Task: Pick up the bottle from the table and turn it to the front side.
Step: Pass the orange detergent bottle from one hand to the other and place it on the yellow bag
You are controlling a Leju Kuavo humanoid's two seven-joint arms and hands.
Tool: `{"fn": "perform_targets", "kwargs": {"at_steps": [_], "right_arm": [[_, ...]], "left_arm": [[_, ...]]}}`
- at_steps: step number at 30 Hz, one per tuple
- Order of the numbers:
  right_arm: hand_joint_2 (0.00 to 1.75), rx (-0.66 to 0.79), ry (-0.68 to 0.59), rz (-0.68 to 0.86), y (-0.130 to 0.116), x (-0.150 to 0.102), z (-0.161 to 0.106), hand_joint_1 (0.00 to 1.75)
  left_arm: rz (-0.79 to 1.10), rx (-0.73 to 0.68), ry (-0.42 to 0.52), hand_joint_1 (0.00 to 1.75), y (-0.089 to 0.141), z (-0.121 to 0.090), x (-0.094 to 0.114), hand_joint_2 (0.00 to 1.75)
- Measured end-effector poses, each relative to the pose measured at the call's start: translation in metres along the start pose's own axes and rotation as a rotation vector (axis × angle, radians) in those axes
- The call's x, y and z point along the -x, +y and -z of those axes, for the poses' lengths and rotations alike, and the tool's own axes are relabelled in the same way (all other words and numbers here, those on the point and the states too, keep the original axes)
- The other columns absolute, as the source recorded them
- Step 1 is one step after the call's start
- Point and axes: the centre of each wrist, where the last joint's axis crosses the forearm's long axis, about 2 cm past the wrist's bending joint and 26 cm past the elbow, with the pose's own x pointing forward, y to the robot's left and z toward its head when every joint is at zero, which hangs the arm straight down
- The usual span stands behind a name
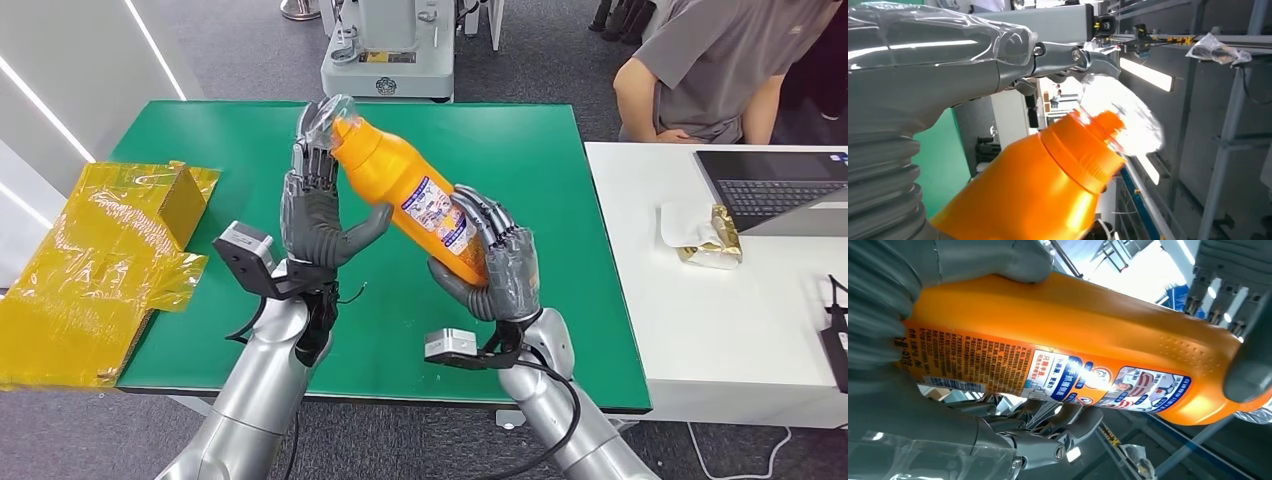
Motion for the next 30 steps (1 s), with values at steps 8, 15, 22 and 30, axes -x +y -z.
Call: {"fn": "perform_targets", "kwargs": {"at_steps": [8, 15, 22, 30], "right_arm": [[1.75, 0.02, -0.02, -0.004, -0.002, -0.004, 0.005, 1.75], [1.75, 0.021, -0.021, -0.011, -0.002, -0.004, 0.006, 1.75], [1.75, 0.01, -0.02, -0.028, -0.002, -0.003, 0.003, 1.75], [1.75, -0.054, 0.05, -0.004, 0.007, 0.01, -0.013, 1.75]], "left_arm": [[-0.001, 0.003, 0.021, 0.0, -0.002, -0.003, 0.003, 1.75], [0.0, 0.0, 0.029, 0.0, -0.003, -0.004, 0.004, 1.75], [0.001, 0.011, 0.035, 0.0, -0.002, -0.006, 0.005, 1.75], [-0.032, 0.073, 0.068, 0.0, 0.003, -0.007, 0.006, 1.75]]}}
